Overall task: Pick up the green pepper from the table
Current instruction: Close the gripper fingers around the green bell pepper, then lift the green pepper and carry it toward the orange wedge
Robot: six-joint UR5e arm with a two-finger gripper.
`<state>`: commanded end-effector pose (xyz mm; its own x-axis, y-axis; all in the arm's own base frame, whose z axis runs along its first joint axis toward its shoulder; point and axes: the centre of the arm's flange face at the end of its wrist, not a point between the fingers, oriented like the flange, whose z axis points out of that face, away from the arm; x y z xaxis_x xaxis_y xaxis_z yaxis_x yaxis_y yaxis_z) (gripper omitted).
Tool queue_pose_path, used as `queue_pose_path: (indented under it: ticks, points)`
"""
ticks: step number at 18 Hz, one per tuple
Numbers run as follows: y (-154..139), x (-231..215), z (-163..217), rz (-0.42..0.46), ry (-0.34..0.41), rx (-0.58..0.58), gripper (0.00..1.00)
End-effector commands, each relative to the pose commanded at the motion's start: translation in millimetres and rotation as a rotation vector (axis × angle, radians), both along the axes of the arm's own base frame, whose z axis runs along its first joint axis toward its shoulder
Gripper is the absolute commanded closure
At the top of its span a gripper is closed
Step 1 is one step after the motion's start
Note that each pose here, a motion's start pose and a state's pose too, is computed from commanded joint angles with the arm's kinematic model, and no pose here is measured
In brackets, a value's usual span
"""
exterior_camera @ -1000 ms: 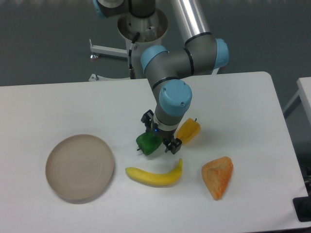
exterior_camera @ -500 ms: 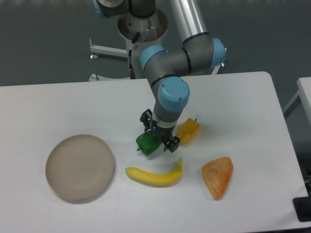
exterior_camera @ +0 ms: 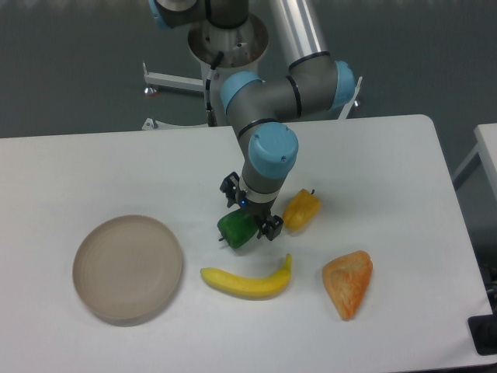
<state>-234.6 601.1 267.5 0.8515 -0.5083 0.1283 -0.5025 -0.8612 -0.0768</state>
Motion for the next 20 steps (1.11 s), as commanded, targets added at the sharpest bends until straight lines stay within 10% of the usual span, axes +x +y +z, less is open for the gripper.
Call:
queue_pose_path:
  ticks: [9, 16, 20]
  points:
    - [5.6, 5.5, -9.0, 0.035, 0.005, 0.001, 0.0]
    - [7.8, 2.1, -2.4, 0.029, 0.016, 0.024, 0.52]
    - [8.9, -4.5, 7.3, 0.034, 0.026, 0.04, 0.6]
